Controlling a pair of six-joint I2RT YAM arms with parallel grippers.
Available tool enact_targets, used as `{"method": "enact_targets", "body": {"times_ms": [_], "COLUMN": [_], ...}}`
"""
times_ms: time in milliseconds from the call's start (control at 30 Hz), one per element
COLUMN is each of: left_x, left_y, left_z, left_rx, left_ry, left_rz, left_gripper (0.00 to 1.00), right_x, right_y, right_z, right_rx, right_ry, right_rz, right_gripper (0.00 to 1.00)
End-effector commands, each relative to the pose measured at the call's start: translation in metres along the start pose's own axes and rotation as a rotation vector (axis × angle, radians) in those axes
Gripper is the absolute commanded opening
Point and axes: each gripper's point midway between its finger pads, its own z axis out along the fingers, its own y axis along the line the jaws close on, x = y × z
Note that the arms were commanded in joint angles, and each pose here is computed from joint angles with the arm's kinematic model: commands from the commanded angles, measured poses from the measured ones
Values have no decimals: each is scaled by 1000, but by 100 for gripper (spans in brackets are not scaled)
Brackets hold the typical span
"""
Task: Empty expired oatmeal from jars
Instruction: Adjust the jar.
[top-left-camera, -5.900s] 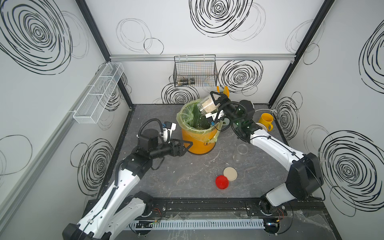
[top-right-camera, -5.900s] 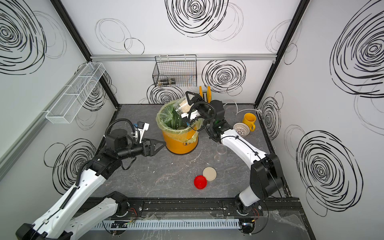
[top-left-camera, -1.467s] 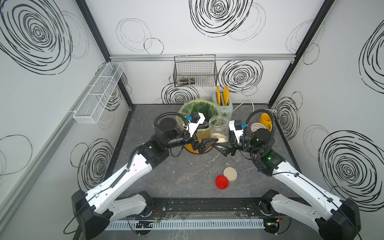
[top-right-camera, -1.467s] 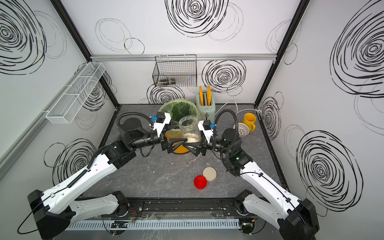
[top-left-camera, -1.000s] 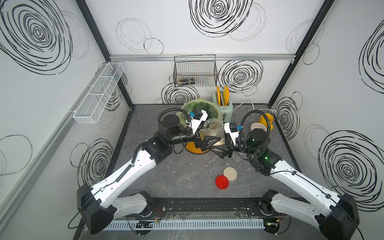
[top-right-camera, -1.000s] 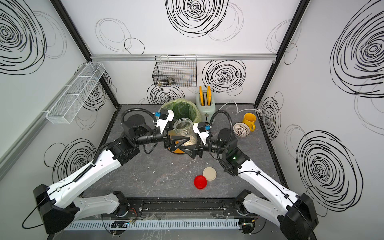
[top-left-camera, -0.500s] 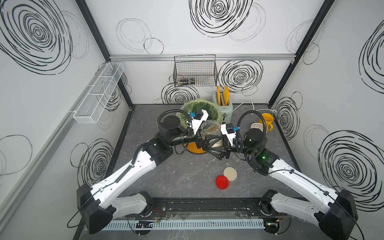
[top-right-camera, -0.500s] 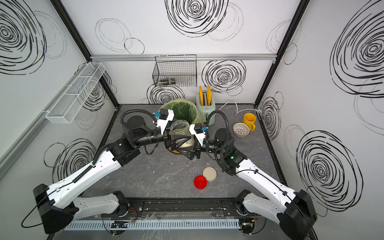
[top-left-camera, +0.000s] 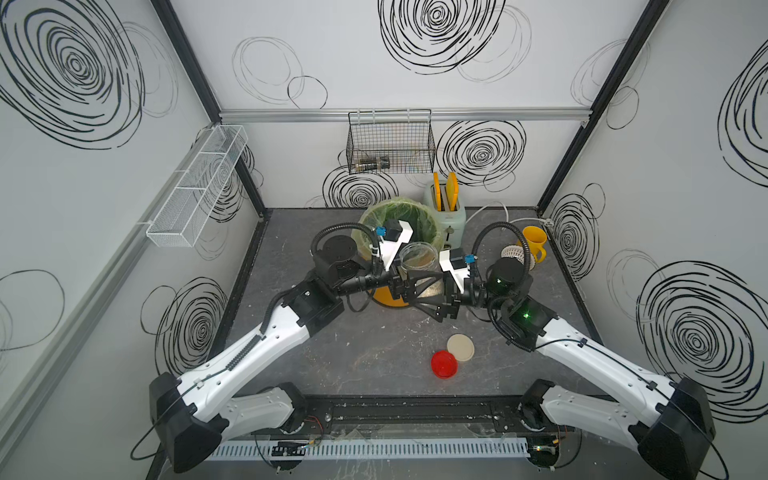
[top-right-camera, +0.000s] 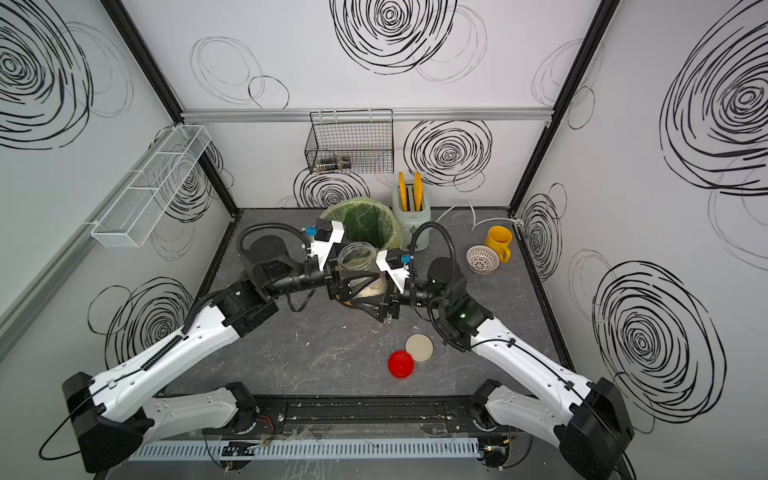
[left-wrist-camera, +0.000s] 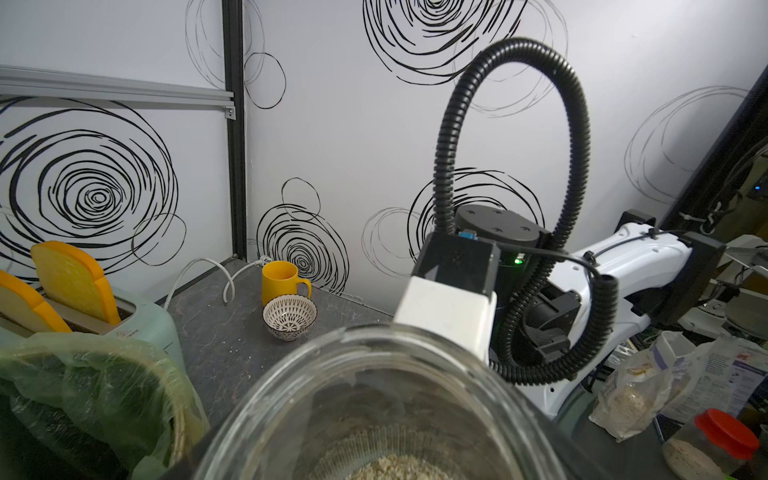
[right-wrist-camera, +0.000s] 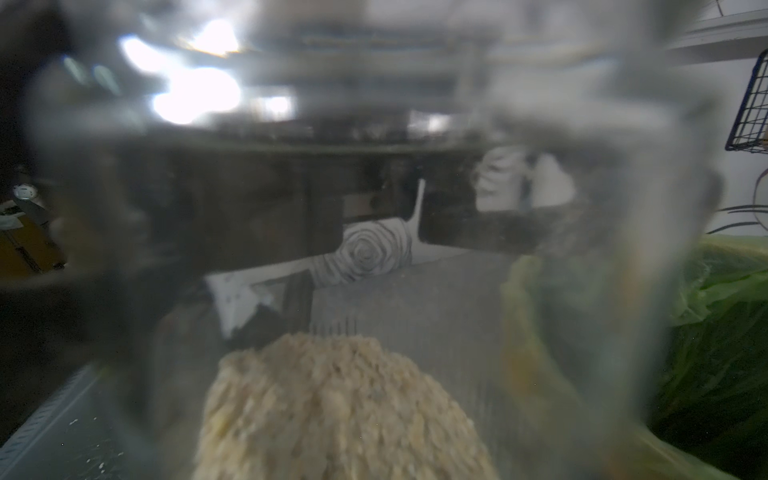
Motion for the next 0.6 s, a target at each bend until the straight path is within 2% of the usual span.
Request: {"method": "enact_targets", "body": {"times_ms": [0,67,100,400,500,567], "left_x": [-14,-19,-21,-45,-56,-58], "left_y": [-1,5,6,31,41,53], "left_z": [-6,-10,-12,-29,-39,-45], "left_rx": [-37,-83,-102,-286,-371,-459], "left_ry": [-60,-85,-100,-269,-339,-362], "left_rz": [-44,-67,-76,-216,-304,-373], "left_gripper": [0,0,0,0,0,0], "right_x": [-47,-47,-48,-49,-58,-72], "right_y": [14,14,14,13,20,25], "right_z": [-7,-10,-11,-22,-34,-48], "right_rx": [-12,-1,7,66,89,122], "right_ry": [-122,-127,-133,-125,-123,-170], "right_rz": [-141,-152,-158,-177,-118,-26], "right_gripper": [82,96,99,98,98,98]}}
